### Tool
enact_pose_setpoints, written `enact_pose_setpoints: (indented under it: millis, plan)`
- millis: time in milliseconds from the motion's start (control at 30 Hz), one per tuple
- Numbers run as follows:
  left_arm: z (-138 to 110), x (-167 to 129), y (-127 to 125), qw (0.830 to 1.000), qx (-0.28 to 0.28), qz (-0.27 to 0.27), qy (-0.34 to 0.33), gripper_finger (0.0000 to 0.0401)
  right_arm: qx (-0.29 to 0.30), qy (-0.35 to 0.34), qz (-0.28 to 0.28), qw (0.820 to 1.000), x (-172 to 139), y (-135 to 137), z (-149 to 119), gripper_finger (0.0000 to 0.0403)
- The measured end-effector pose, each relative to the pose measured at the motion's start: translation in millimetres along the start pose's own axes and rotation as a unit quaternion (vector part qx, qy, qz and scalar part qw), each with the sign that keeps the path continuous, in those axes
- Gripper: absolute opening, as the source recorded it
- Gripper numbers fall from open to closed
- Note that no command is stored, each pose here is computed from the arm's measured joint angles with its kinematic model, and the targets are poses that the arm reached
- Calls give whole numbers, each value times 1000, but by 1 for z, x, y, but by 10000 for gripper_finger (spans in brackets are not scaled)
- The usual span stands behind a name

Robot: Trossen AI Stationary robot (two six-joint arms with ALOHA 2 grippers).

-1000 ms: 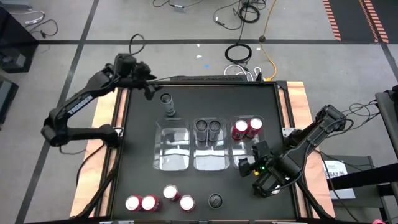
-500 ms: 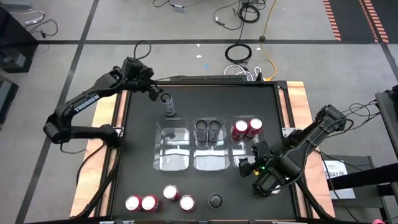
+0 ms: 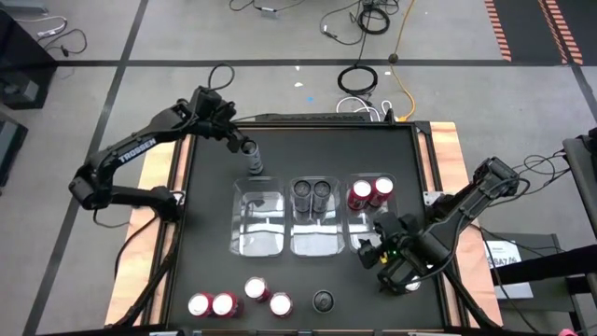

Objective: Sort soda cans
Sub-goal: Put the top white soda can into the center transparent bin

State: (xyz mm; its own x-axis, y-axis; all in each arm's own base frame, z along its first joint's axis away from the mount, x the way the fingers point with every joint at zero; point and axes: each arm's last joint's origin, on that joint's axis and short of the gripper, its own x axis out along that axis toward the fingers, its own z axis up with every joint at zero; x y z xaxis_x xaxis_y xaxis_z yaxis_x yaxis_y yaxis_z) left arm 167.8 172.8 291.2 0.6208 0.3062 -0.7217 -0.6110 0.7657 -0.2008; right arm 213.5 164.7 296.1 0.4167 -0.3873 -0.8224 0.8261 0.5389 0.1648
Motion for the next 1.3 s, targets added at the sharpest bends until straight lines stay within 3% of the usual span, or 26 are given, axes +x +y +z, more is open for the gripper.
enact_pose_setpoints:
  millis: [233, 533, 900, 1300]
  plan:
    - [-1, 4, -18, 998, 61, -23, 7, 320, 2, 0, -1, 1000, 1, 0, 1, 345]
    - [-5, 7, -35, 992, 124, 1, 20, 320, 2, 0, -1, 1000, 1, 0, 1, 345]
    - [-11, 33, -31, 990, 114, -7, 86, 320, 3, 0, 0, 1000, 1, 0, 1, 345]
    - [-13, 41, -30, 988, 111, -8, 105, 315, 4, 0, 0, 1000, 1, 0, 1, 345]
